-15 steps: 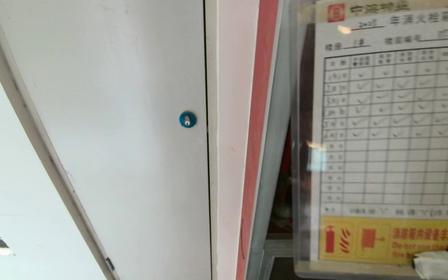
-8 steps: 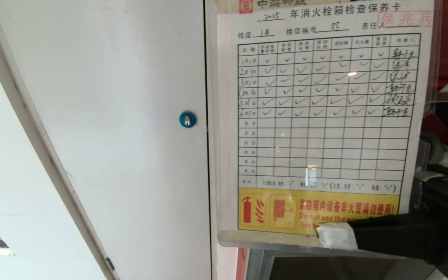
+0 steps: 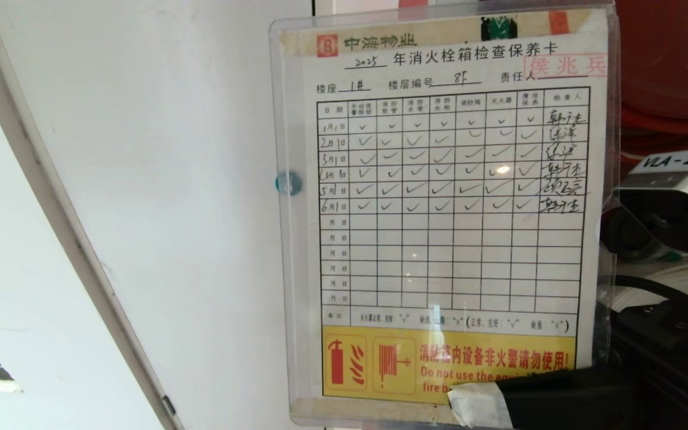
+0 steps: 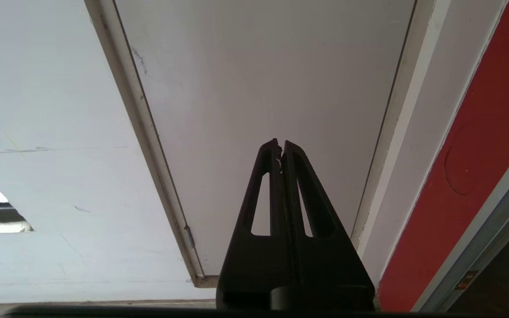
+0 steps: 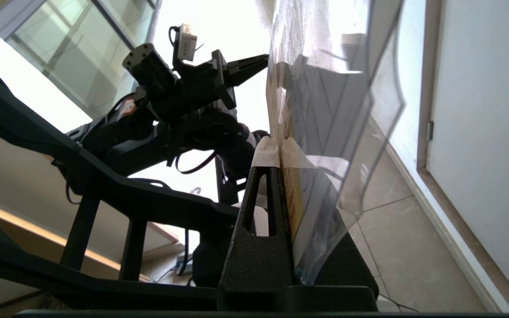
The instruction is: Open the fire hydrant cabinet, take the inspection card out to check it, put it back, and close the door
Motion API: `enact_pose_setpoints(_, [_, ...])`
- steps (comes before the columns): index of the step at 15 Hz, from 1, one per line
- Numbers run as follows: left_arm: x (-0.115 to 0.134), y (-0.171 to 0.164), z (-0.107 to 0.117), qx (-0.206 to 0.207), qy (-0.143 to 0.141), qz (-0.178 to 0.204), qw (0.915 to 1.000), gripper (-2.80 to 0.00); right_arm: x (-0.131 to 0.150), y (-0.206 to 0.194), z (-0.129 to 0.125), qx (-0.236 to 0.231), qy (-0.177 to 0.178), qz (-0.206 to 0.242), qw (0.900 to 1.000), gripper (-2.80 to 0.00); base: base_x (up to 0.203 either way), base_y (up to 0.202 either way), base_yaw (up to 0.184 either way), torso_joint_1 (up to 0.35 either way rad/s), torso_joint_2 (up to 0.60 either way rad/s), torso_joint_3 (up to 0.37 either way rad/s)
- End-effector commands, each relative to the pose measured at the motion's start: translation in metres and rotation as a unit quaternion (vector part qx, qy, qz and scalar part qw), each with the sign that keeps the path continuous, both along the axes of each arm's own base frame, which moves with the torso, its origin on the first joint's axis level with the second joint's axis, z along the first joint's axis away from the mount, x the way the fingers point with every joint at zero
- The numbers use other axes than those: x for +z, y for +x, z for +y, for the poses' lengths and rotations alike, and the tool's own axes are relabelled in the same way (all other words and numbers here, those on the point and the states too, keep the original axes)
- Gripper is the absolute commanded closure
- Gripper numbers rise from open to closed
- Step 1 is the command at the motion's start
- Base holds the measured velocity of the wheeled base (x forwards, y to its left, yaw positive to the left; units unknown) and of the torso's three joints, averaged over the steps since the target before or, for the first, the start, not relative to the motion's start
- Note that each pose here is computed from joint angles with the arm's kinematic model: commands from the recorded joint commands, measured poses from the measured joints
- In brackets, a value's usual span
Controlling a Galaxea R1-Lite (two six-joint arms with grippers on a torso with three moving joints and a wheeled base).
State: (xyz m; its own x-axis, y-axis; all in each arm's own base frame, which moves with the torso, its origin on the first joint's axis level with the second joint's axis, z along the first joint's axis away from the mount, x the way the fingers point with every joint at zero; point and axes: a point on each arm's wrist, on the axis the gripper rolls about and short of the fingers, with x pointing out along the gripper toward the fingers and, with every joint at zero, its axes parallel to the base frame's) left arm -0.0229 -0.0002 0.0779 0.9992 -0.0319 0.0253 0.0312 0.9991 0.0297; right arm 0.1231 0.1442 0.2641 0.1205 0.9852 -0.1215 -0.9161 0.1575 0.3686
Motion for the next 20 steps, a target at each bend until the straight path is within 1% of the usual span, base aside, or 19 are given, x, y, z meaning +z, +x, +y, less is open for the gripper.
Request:
enact_pose_setpoints(1, [-0.003,0.001,0.000,0.000,0.000,0.007,1.0000,0.00,-0.001,-0.001,0.002,0.006,0.000,0.002,1.000,0.00,0.000,0.000,0.000,0.000,0.00,0.000])
enact_pose_setpoints(12, [-0.004,0.001,0.000,0.000,0.000,0.007,1.0000,0.00,-0.018,-0.006,0.004,0.020,-0.018,0.023,0.999,0.00,0.000,0.000,0.000,0.000,0.00,0.000])
enact_pose_setpoints(18, [-0.004,0.001,0.000,0.000,0.000,0.007,1.0000,0.00,-0.016,-0.009,0.001,0.022,-0.014,0.018,1.000,0.00,0.000,0.000,0.000,0.000,0.00,0.000])
enact_pose_setpoints(20, [-0.004,0.001,0.000,0.000,0.000,0.007,1.0000,0.00,-0.012,-0.013,-0.002,0.022,-0.007,0.011,1.000,0.00,0.000,0.000,0.000,0.000,0.00,0.000])
